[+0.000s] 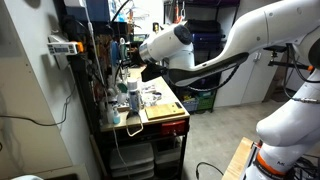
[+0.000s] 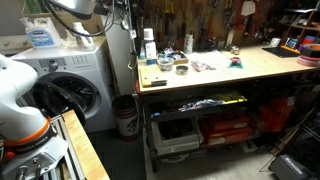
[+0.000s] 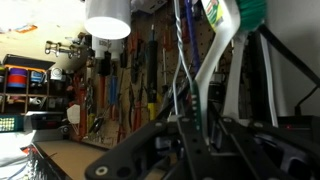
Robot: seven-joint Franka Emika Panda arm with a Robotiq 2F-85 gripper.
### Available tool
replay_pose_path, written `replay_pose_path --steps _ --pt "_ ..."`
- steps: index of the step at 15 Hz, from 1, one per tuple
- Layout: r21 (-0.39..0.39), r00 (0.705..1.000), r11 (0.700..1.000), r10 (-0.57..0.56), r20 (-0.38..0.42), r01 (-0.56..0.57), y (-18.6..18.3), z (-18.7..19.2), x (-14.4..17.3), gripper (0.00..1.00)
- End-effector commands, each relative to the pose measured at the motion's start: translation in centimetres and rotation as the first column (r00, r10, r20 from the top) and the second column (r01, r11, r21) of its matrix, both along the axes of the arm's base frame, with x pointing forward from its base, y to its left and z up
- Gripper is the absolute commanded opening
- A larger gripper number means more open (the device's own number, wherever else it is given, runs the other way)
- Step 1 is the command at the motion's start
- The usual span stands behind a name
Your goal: Pick up the green and white brush and put it on the brown object on the table
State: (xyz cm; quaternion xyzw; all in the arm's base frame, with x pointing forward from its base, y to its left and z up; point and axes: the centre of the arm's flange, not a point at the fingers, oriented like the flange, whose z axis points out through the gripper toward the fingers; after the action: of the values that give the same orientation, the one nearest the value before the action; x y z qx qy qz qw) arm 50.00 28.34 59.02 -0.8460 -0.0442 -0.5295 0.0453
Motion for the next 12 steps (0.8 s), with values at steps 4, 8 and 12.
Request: replay_pose_path --steps 4,8,12 --pt "0.006 0.999 1.0 -0.001 -0.047 0.001 -1.2 -0.1 -2.0 0.04" --pt "0.003 0.999 1.0 0.027 -0.044 -0.027 -1.0 0.0 -2.8 0.04" --pt "-0.019 0.998 0.999 0.034 -0.057 -0.036 -1.1 0.5 -3.4 0.04"
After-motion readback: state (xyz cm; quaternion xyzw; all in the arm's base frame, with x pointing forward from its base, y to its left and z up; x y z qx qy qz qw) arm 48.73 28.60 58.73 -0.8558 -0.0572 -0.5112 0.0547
